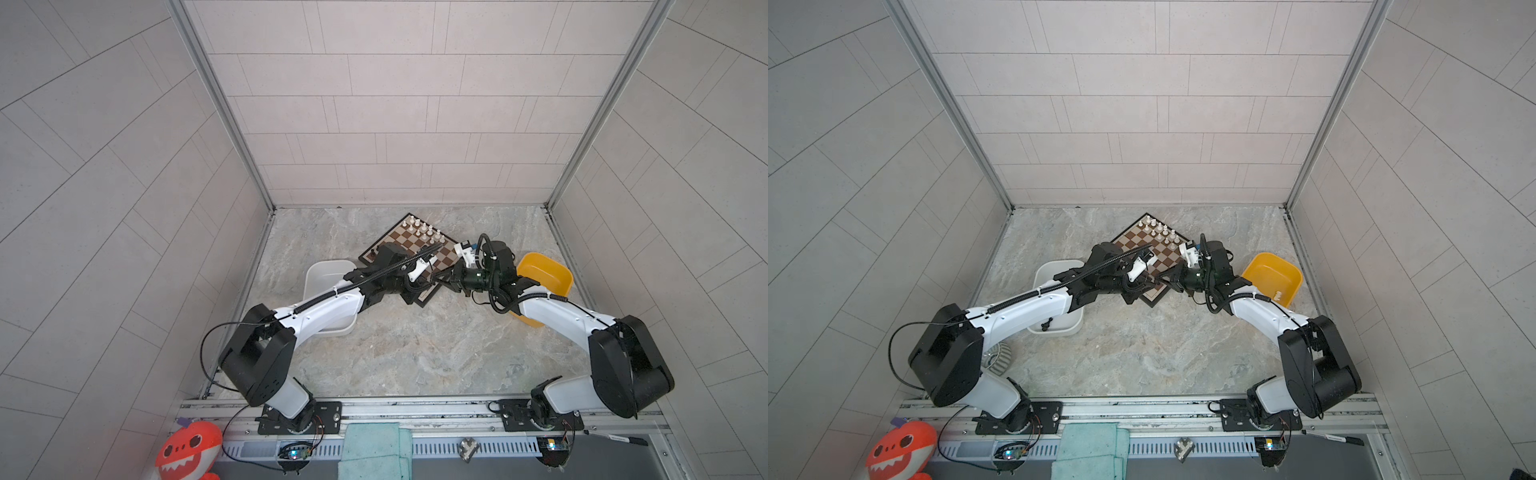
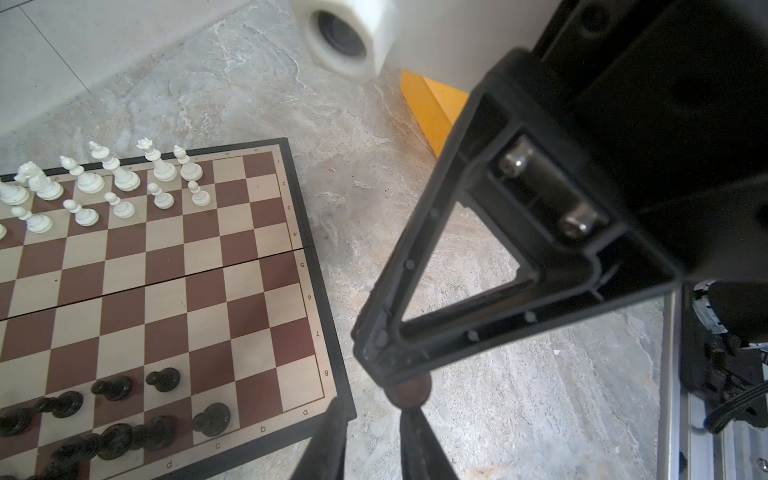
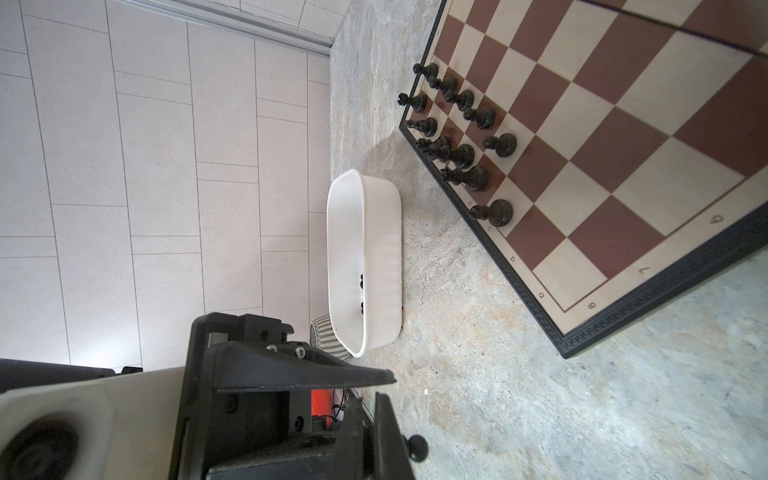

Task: Set up the chess pieces on the board
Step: 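Close right gripper on the pawn while left gripper opens and draws back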

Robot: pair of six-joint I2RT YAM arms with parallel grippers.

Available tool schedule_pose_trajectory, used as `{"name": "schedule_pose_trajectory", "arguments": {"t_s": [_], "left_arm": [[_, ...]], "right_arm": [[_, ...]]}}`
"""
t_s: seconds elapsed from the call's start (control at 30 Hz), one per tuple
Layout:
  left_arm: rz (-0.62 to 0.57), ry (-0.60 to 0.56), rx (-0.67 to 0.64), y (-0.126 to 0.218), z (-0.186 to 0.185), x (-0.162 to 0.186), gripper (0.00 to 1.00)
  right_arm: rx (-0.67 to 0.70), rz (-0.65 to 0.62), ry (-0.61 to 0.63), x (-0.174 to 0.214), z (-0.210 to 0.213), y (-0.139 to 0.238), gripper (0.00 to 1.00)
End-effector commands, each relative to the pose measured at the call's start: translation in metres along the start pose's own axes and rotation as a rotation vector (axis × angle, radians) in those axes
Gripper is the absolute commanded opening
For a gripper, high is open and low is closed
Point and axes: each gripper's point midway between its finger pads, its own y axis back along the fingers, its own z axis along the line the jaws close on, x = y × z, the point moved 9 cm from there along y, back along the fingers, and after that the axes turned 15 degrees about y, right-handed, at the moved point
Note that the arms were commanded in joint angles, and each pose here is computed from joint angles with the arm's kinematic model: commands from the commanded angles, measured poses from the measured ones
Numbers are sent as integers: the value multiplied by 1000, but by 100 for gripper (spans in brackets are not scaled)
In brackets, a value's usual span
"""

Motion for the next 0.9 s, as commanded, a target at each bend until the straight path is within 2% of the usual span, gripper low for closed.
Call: {"name": "schedule_pose_trajectory", "arguments": {"t_s": [0.0,0.2,0.5,0.77,0.87], "left_arm": [[-66,-6,7,2,-1,-19,28],[-47,36,16,10,-3,-15,43],[-7,199,-44,36,6,-7,44],[126,401,11,42,11,-7,45],[133,422,-14,46,15,-4,43]], "right_arm": [[-9,10,-19,-2,0,-3,0],[13,19,-17,-1,-7,-5,0],[212,107,92,12,-23,2,0],[428,172,272,8,-16,19,0],[518,186,346,5,-11,18,0]]}}
